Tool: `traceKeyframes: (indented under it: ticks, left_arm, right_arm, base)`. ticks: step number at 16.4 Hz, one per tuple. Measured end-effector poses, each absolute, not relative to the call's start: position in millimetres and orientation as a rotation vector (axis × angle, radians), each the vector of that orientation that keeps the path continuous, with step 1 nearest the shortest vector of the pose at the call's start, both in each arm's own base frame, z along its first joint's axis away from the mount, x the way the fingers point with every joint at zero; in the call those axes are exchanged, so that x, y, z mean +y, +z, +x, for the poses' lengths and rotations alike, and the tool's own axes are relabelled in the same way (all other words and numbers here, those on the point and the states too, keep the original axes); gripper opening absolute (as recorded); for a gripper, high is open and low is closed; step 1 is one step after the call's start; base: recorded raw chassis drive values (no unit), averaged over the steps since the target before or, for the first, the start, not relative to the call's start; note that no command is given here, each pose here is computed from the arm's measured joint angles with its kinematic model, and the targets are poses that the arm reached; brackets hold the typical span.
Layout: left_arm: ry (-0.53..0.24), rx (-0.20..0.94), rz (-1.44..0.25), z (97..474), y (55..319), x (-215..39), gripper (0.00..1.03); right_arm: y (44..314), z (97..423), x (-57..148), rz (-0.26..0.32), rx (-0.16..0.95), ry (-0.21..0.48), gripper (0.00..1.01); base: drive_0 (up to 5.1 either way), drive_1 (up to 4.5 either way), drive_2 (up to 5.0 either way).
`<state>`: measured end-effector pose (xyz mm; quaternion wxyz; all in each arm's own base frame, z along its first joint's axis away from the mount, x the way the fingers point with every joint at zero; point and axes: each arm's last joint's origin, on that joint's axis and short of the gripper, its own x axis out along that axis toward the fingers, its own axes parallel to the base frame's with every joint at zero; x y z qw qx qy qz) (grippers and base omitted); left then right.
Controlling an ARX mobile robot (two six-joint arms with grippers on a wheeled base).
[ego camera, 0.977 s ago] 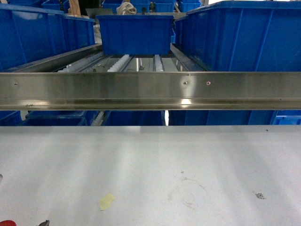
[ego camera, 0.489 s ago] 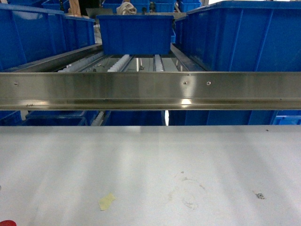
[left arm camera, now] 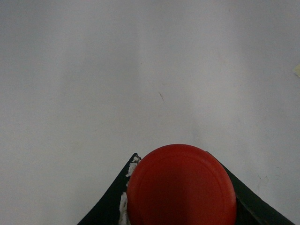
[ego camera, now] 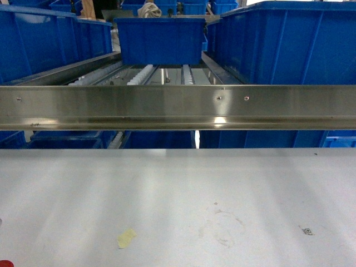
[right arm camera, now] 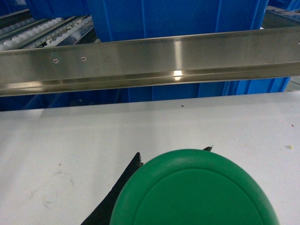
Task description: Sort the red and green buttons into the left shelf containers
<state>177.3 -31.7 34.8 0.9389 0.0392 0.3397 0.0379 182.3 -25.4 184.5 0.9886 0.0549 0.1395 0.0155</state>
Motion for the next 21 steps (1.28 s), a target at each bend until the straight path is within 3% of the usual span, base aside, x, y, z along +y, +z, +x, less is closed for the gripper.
traceKeyframes:
  ticks: [6, 7, 12, 14, 17, 21]
  left_arm:
    - [0.089, 0.658, 0.107, 176, 40, -30, 0.31]
    - [0.102, 0.499, 0.171, 179, 82, -26, 0.31]
    - [0.091, 0.317, 0.163, 176, 139, -25, 0.31]
    - [0.093, 0.286, 0.156, 175, 149, -24, 0.31]
    - [0.098, 0.088, 0.115, 164, 205, -23, 0.31]
    - [0.081, -0.005, 0.085, 151, 237, -32, 0.31]
  right_arm:
    - [184, 182, -25, 0.11, 0.28, 0.031, 0.28]
    - [185, 182, -25, 0.11, 0.28, 0.031, 0.28]
    - [184, 182, -25, 0.11, 0.28, 0.031, 0.28]
    - [184, 182, -25, 0.11, 0.28, 0.031, 0.28]
    - [184, 182, -25, 0.11, 0.28, 0.031, 0.28]
    - [184, 182, -25, 0.11, 0.28, 0.031, 0.28]
  base:
    - [0.0, 0.0, 0.0]
    - [0.0, 0.0, 0.0]
    - [0.0, 0.0, 0.0]
    - [0.0, 0.0, 0.0]
    - [0.0, 0.0, 0.0]
    - [0.0, 0.0, 0.0]
